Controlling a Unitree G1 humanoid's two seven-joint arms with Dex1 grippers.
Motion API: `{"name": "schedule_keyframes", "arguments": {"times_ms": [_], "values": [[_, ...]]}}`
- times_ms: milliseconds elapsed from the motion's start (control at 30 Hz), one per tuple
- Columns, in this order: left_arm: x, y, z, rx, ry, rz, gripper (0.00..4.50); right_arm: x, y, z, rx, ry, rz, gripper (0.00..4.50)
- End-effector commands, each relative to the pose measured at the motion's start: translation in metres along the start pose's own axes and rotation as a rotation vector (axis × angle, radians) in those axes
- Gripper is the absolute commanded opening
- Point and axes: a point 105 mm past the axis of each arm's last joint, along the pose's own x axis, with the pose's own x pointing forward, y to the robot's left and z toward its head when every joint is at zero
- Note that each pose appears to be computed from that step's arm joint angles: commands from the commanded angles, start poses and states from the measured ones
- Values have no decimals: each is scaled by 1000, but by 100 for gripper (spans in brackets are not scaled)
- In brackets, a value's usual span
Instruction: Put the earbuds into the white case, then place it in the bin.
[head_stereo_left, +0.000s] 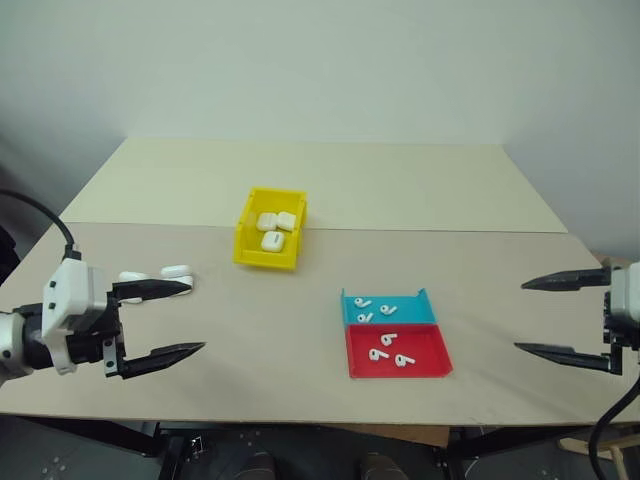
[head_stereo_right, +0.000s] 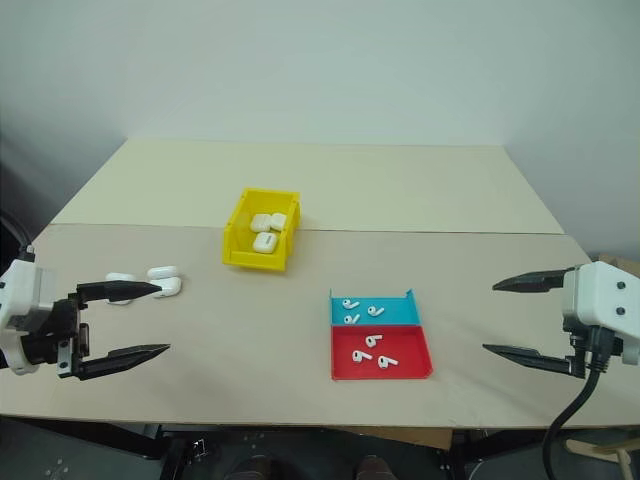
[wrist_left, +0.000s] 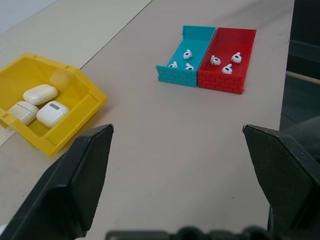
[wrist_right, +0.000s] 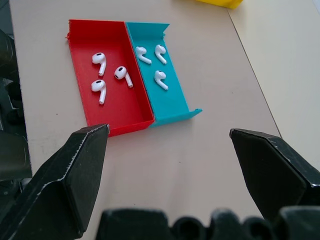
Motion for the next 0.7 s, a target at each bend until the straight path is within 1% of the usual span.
{"name": "schedule_keyframes", "arguments": {"times_ms": [33, 167, 267, 333, 400, 433, 533, 633, 700], "values": [[-3, 2, 12, 29, -2, -9, 450, -2, -1, 6, -40, -1, -13, 448], [-1, 8, 12, 26, 7, 42, 450, -1, 0, 5, -31, 9, -17, 448], [-1, 9, 7, 37, 60, 78, 450, 0, 0, 5, -20, 16, -15, 448], [-1, 16, -1, 49, 162, 179, 450, 2, 1, 2, -20, 29, -18, 448], [-5, 26, -11, 22, 278, 276, 450, 4, 2, 0, -12, 42, -10, 448], [-7, 31, -11, 23, 307, 337, 450, 4, 3, -1, -8, 44, -9, 448], [-20, 51, -17, -34, 492, 467, 450, 7, 4, -2, 3, 42, -7, 448], [-36, 73, -23, -230, 630, 606, 450, 10, 5, -2, 12, 37, -3, 448], [-43, 82, -26, -291, 716, 652, 450, 14, 4, -4, 12, 36, -12, 448]]}}
